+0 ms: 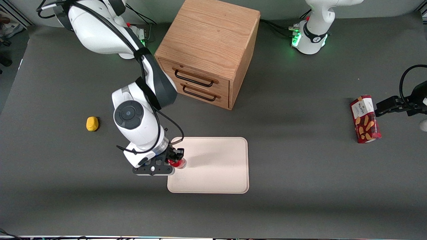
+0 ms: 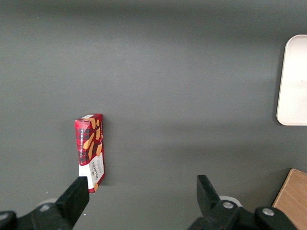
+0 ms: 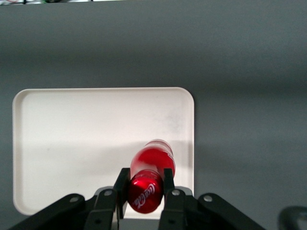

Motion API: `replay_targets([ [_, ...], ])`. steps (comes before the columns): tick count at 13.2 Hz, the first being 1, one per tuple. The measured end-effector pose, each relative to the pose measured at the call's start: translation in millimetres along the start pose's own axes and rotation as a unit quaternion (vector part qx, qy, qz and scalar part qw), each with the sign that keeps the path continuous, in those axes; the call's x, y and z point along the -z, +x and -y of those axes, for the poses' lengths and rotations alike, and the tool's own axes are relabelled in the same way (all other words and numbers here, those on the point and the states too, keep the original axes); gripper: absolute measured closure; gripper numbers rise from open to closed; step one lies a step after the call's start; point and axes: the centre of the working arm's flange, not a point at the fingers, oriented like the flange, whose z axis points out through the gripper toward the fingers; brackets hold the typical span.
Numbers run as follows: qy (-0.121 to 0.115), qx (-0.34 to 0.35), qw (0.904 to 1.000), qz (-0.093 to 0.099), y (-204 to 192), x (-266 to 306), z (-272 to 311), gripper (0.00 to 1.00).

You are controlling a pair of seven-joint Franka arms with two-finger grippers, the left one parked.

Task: Place coke bottle on tray
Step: 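Carry the bottle over the white tray with the right gripper, then lower the bottle onto the tray and open the right gripper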

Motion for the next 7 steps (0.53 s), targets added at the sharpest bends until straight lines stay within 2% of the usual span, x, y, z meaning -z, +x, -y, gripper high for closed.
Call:
replay_targets([
  [2, -0.004, -0.003, 1.0000, 0.003, 2.2, -16.3, -4.1, 0.68],
  [7, 0.000, -0.003, 1.0000, -0.007, 4.8, -43.0, -3.0, 0.68],
])
